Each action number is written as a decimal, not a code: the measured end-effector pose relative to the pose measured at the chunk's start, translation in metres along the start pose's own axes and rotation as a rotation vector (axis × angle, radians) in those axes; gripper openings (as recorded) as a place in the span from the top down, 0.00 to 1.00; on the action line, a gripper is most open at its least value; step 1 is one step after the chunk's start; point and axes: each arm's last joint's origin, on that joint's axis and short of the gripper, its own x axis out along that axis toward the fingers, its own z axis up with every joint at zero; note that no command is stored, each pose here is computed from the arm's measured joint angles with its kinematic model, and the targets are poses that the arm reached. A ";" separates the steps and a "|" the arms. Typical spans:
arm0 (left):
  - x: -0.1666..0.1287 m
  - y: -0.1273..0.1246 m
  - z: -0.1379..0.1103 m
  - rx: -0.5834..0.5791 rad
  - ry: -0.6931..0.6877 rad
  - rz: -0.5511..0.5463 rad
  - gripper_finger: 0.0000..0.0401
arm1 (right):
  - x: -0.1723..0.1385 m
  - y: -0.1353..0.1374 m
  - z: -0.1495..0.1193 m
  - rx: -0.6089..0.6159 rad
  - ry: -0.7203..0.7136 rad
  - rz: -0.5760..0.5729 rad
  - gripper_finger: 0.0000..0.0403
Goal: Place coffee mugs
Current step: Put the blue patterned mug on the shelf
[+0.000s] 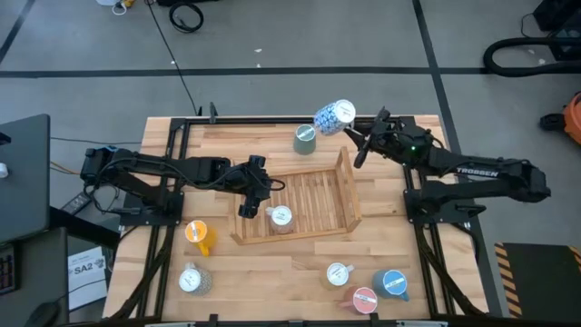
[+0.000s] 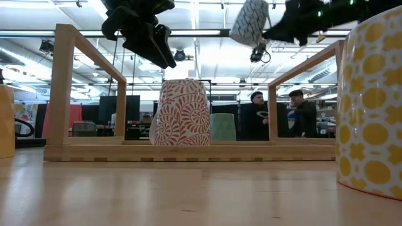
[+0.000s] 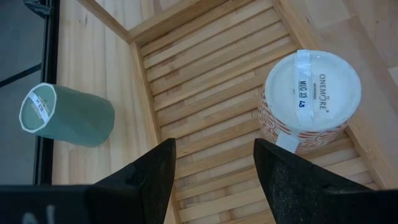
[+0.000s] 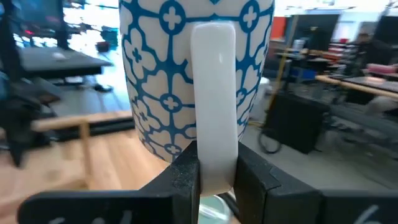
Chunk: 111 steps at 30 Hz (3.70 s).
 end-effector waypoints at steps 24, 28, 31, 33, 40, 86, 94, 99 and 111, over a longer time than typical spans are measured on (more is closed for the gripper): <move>0.000 0.000 0.000 -0.001 0.001 0.000 0.45 | -0.017 0.116 0.004 0.059 0.017 0.116 0.81; 0.000 0.000 0.000 -0.001 0.001 0.000 0.45 | -0.028 0.141 -0.001 0.064 0.010 0.125 0.81; 0.000 0.000 0.000 0.000 0.000 0.000 0.45 | -0.036 0.158 -0.005 0.076 0.001 0.115 0.81; 0.000 0.000 0.000 -0.001 0.001 0.000 0.45 | -0.041 0.168 -0.009 0.083 -0.003 0.108 0.81; 0.000 0.000 0.000 -0.027 0.001 0.001 0.45 | -0.051 0.207 -0.009 0.086 0.005 0.085 0.81; 0.000 0.000 0.000 -0.131 0.003 0.000 0.45 | -0.046 0.294 -0.019 0.035 0.094 -0.143 0.81; 0.000 0.000 0.000 -0.132 0.003 0.000 0.45 | -0.037 0.283 -0.039 0.031 0.214 -0.105 0.81; 0.000 0.000 0.000 -0.131 0.003 0.000 0.45 | -0.031 0.274 -0.050 0.035 0.318 -0.089 0.81; 0.000 0.000 0.000 -0.132 0.003 0.000 0.45 | -0.020 0.260 -0.059 -0.043 0.515 -0.013 0.81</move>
